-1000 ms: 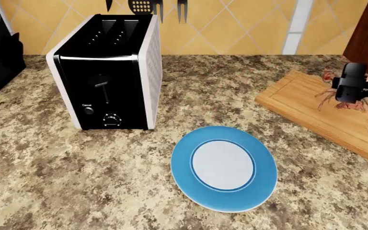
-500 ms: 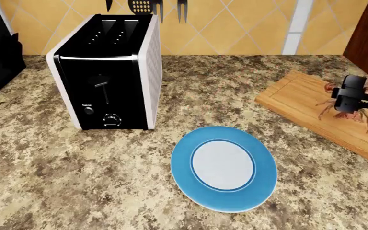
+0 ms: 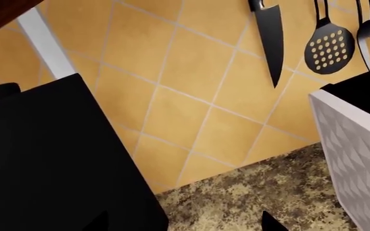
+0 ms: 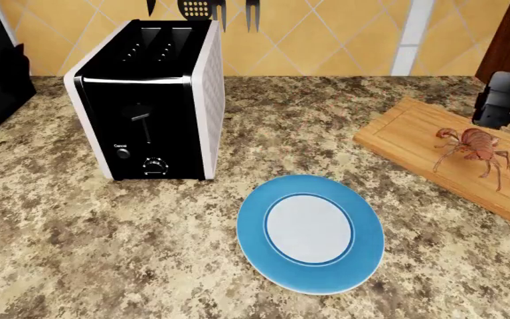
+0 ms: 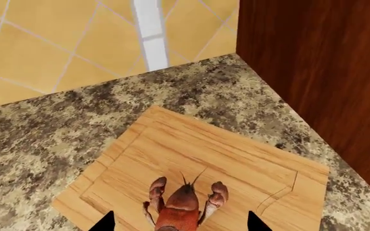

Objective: Pick the lobster from the plate and place it on the cutting board. Then pick the condiment bottle from the cabinet and place it next to the cutting board.

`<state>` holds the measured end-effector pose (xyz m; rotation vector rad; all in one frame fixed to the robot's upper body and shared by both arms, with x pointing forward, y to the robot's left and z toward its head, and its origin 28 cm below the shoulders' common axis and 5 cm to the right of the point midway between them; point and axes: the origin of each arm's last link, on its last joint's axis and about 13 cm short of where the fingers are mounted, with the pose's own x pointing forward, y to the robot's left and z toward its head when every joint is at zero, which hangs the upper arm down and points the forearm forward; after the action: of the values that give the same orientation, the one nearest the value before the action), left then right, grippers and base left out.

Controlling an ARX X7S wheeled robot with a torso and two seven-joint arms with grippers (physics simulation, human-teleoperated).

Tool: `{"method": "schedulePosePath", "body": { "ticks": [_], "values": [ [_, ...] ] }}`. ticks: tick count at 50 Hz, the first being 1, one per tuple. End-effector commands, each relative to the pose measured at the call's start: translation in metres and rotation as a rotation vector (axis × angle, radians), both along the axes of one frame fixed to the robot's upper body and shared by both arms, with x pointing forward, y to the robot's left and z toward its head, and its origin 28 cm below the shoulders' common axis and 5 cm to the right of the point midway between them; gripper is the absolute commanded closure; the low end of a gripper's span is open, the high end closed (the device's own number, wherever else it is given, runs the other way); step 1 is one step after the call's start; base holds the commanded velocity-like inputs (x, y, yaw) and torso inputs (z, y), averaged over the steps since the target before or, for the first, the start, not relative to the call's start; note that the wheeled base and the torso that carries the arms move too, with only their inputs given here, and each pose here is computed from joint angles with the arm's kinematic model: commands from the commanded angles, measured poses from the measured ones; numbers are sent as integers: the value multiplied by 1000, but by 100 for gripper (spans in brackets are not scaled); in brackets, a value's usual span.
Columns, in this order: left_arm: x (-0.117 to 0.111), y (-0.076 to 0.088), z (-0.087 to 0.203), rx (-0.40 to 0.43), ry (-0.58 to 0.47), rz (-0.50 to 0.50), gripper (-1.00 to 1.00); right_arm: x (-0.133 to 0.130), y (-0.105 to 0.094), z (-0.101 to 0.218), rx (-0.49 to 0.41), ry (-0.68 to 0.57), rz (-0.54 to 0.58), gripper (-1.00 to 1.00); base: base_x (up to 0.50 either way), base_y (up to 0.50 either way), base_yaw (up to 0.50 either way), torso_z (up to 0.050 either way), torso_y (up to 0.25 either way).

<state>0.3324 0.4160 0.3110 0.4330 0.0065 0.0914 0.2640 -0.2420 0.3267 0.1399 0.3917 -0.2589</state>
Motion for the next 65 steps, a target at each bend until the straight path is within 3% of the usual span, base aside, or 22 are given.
{"method": "schedulePosePath", "body": {
  "ticks": [1,12,25,47,59,65],
  "values": [
    [0,0,2,-10,-14,10,-100,-20,20,48,-74,-194,81,-100,0,0,0,0,0],
    [-2,-1,-1,-1,-17,11,-100,-70,53,78,-106,-336,201,-100,0,0,0,0,0],
    [-1,-4,-2,-10,-21,-12,-100,-107,71,99,-153,-428,242,-100,0,0,0,42,23],
    [0,-6,0,-41,-93,-57,-100,-81,81,159,-234,-513,271,-100,0,0,0,50,30],
    [2,-9,1,-49,-98,-67,-100,-60,81,208,-294,-563,257,-100,0,0,0,50,30],
    [3,-10,1,-52,-109,-72,-100,-49,86,232,-316,-600,264,-100,0,0,0,0,0]
  ]
}}
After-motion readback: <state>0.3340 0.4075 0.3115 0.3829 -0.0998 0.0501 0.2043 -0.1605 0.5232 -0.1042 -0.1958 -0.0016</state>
